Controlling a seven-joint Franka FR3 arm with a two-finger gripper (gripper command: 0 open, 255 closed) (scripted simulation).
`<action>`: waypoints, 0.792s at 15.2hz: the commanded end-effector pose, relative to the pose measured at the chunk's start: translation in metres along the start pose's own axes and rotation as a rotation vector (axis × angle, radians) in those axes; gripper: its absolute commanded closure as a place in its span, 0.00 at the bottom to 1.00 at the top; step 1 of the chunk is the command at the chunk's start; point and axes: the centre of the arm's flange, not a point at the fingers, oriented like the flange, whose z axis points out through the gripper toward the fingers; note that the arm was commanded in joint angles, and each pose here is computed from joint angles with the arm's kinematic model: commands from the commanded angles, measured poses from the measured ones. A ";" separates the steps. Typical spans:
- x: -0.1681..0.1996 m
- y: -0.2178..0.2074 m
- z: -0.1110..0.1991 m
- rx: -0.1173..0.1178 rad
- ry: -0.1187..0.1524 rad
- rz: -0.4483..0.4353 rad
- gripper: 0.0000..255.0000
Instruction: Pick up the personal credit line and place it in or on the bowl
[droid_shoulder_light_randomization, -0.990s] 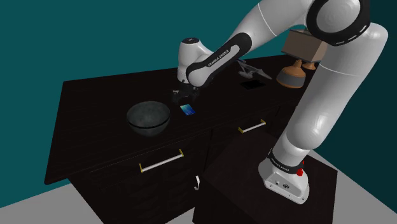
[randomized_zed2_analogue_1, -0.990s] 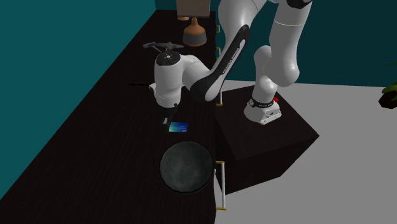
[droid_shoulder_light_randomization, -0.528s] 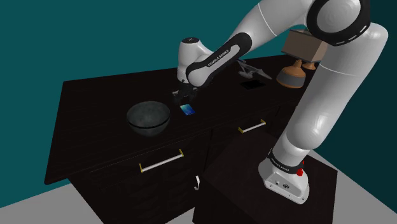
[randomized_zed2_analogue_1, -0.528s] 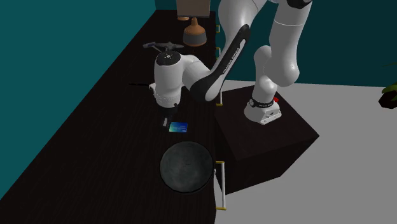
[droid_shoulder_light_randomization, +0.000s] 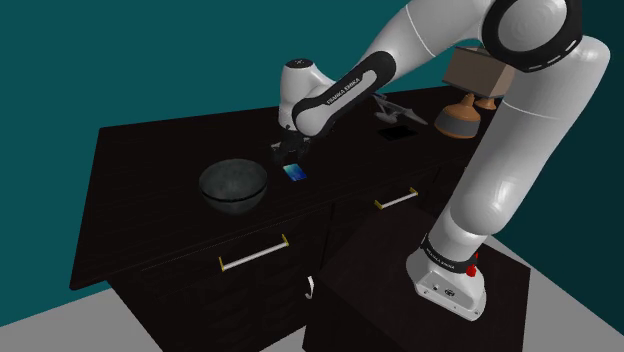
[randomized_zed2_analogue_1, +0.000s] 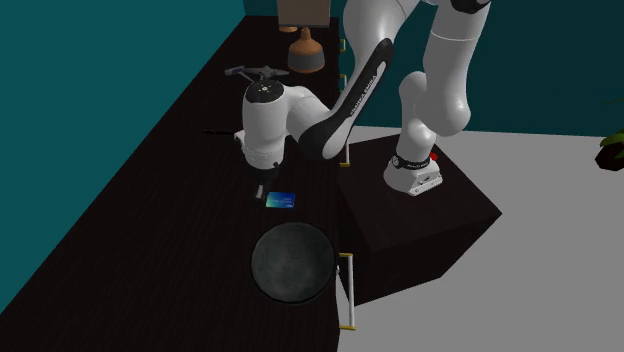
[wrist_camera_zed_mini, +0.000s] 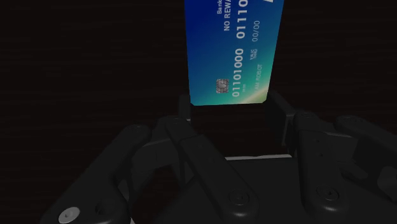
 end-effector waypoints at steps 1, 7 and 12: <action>0.001 0.001 -0.003 -0.002 -0.004 0.001 1.00; 0.005 0.002 -0.035 -0.002 -0.004 0.001 1.00; 0.009 0.003 -0.061 -0.002 -0.004 0.001 1.00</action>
